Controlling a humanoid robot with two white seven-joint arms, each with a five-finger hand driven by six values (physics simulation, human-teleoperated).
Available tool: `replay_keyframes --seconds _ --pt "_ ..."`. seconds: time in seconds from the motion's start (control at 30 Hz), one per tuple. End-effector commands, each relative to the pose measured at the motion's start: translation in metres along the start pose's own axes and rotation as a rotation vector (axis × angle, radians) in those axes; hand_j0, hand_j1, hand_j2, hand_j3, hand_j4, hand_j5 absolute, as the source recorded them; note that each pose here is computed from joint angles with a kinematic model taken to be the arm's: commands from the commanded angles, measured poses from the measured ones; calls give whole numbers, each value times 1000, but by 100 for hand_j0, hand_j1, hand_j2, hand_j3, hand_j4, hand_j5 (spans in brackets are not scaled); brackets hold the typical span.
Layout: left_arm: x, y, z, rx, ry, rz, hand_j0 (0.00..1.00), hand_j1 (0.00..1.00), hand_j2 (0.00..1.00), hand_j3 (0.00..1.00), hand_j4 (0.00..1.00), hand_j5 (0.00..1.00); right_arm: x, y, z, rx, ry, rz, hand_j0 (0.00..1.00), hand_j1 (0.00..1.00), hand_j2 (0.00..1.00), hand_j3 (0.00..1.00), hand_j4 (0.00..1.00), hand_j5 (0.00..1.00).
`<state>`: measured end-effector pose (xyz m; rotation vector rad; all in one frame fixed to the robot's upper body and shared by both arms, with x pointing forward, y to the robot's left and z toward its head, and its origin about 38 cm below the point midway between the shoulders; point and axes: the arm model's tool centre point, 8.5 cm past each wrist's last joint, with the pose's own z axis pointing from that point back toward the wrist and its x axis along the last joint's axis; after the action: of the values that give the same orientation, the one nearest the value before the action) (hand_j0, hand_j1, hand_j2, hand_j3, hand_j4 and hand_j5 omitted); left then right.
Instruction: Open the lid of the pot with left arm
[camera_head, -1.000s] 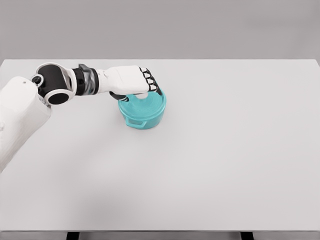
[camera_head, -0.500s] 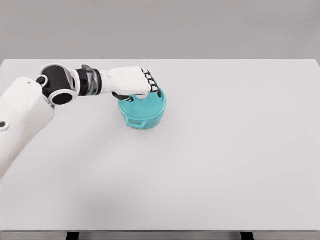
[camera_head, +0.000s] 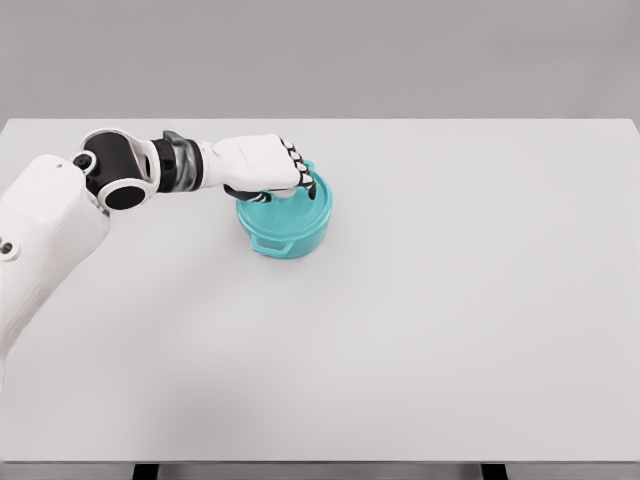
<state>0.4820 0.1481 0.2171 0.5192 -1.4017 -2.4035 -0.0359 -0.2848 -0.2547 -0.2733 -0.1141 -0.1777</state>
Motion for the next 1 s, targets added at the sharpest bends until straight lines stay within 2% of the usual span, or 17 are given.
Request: replay_keyframes --seconds 0.0,0.33,0.43,0.67,0.97 --pt "-1 0 0 3 2 5 69 69 69 69 69 69 0 0 0 0 0 -1 100 100 100 100 100 100" --pt "-2 1 1 7 3 10 61 61 61 61 61 61 0 0 0 0 0 0 100 100 100 100 100 100" --pt "-9 -7 2 -7 18 37 61 61 61 61 61 61 0 0 0 0 0 -1 100 100 100 100 100 100" --pt "-11 -6 4 -2 22 42 57 57 57 57 57 57 0 0 0 0 0 -1 100 100 100 100 100 100" --pt "-15 2 10 43 1 86 46 46 46 46 46 46 0 0 0 0 0 -1 100 100 100 100 100 100"
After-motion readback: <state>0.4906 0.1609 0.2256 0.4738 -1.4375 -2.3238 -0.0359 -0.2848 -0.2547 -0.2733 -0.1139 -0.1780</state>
